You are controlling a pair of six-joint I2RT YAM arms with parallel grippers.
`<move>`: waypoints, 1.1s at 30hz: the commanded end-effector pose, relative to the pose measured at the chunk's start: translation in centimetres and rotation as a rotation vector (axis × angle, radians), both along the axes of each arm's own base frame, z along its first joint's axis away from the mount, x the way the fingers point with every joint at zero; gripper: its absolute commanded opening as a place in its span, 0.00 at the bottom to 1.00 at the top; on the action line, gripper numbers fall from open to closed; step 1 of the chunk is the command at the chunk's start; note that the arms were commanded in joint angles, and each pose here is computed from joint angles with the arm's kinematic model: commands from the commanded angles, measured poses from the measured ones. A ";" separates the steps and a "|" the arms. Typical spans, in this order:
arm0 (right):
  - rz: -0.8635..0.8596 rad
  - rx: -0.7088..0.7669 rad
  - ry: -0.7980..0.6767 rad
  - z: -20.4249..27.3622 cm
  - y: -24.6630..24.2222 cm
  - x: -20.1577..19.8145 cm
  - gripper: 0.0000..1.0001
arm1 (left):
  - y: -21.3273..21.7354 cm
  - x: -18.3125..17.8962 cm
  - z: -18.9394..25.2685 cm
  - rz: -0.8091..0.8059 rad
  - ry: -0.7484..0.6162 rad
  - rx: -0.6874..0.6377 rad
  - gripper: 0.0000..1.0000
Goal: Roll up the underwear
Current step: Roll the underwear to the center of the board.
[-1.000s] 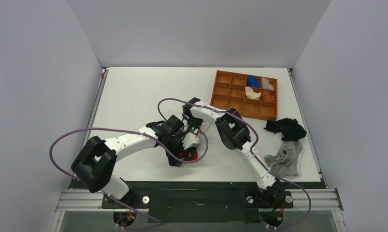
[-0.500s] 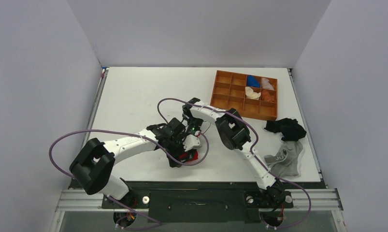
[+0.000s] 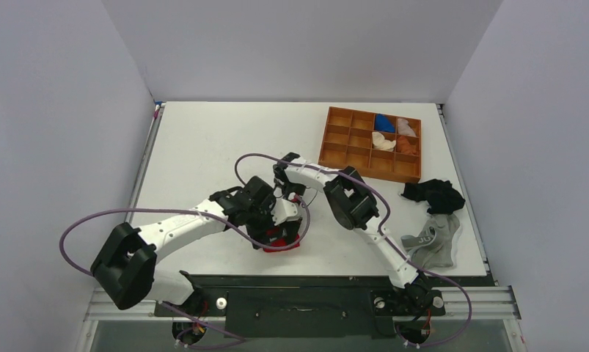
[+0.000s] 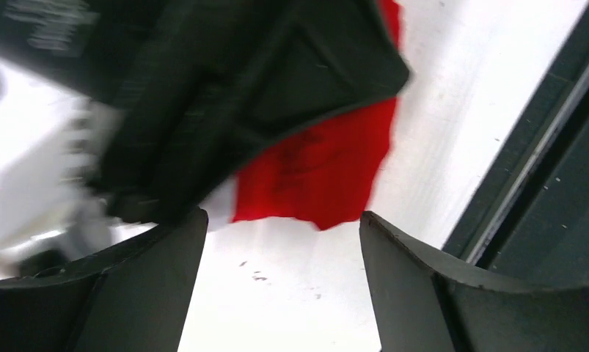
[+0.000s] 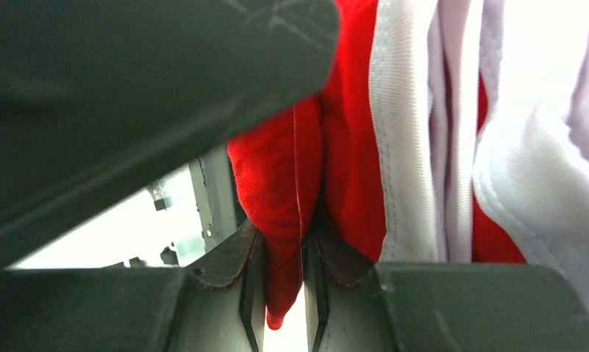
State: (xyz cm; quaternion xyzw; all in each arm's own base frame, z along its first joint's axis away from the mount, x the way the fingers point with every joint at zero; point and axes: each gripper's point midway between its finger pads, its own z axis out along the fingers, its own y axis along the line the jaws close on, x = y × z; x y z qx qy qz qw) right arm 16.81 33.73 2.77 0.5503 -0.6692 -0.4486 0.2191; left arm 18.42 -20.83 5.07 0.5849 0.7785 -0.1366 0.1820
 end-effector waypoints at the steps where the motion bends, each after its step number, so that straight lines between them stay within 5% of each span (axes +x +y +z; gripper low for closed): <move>1: 0.154 0.041 -0.096 -2.2 -0.3 -0.9 0.00 | -1.0 3.0 3.4 0.048 -0.151 -0.105 0.74; 6: 0.152 0.038 -0.096 -2.3 -0.3 -0.9 0.00 | -1.0 2.8 3.1 0.038 -0.138 -0.100 0.74; 18: 0.095 0.006 -0.143 -2.8 0.1 0.3 0.00 | -1.2 -2.7 1.8 -0.112 0.162 -0.089 0.72; 33: 0.045 -0.011 -0.163 -3.2 0.3 1.2 0.00 | -2.3 -3.4 1.7 -0.133 0.244 -0.147 0.72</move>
